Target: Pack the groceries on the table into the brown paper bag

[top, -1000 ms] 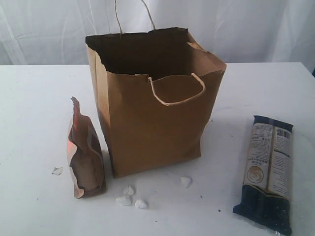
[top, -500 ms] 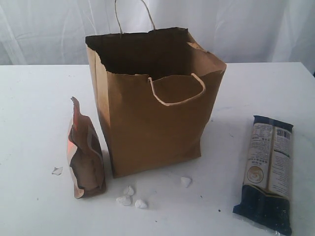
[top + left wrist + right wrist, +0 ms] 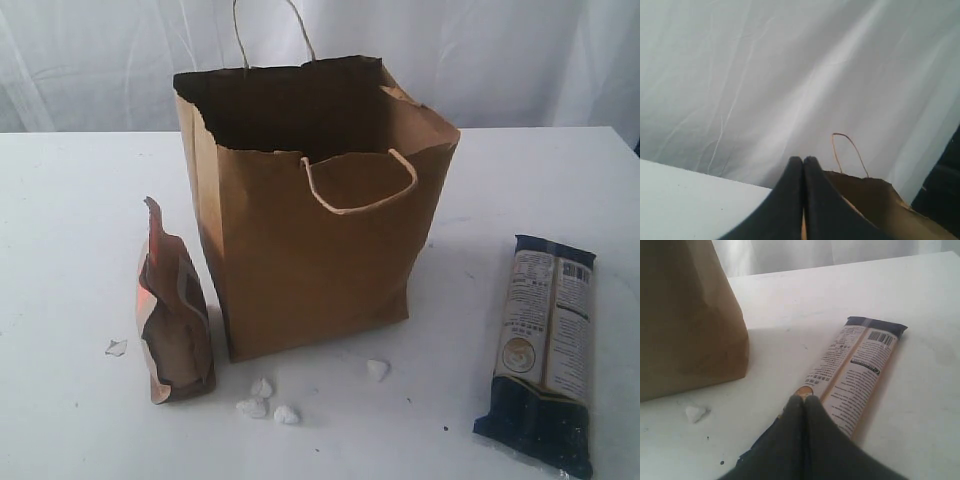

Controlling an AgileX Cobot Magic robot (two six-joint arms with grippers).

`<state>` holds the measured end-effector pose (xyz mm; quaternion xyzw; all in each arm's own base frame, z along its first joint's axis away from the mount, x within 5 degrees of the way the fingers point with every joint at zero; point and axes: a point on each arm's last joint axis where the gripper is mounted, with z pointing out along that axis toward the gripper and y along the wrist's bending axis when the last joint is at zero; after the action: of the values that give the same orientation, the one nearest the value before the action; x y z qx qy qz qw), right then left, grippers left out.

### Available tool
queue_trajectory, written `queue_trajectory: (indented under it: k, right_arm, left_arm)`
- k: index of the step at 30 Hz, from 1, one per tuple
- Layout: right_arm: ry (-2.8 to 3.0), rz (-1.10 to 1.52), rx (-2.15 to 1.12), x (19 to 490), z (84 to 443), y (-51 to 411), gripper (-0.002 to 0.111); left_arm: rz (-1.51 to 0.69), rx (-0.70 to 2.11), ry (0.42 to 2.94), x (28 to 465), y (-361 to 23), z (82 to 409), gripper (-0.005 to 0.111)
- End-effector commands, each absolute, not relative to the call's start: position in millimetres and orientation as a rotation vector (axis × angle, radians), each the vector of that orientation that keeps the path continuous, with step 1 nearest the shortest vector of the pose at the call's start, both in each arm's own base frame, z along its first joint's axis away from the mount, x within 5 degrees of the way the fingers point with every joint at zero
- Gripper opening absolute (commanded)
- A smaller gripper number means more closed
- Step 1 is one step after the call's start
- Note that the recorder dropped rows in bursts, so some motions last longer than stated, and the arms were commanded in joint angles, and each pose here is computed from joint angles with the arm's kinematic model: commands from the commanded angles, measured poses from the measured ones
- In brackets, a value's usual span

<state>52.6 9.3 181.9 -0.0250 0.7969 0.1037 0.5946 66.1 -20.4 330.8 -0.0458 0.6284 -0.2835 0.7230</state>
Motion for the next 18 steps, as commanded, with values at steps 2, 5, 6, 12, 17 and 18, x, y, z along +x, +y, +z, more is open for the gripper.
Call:
queue_trajectory:
  k: [2,5,6,12,17,18]
  right_arm:
    - [1.837,0.239,-0.052,53,182,9,0.0]
    - [1.837,0.239,-0.052,53,182,9,0.0]
    - [1.837,0.239,-0.052,53,182,9,0.0]
    - [1.837,0.239,-0.052,53,182,9,0.0]
    - [1.837,0.239,-0.052,53,182,9,0.0]
    - [1.837,0.239,-0.052,53,182,9,0.0]
  left_arm:
    - [-0.469,0.31,1.256,69,-41,359,0.0]
    - [-0.376,0.424,1.192,70,-45,378,0.0]
    - [-0.355,0.441,1.18,72,-46,384,0.0]
    - [-0.282,0.482,1.094,76,-48,429,0.0]
    - [-0.276,0.456,1.066,84,-48,457,0.0]
    - [-0.274,0.454,1.069,85,-49,458,0.0]
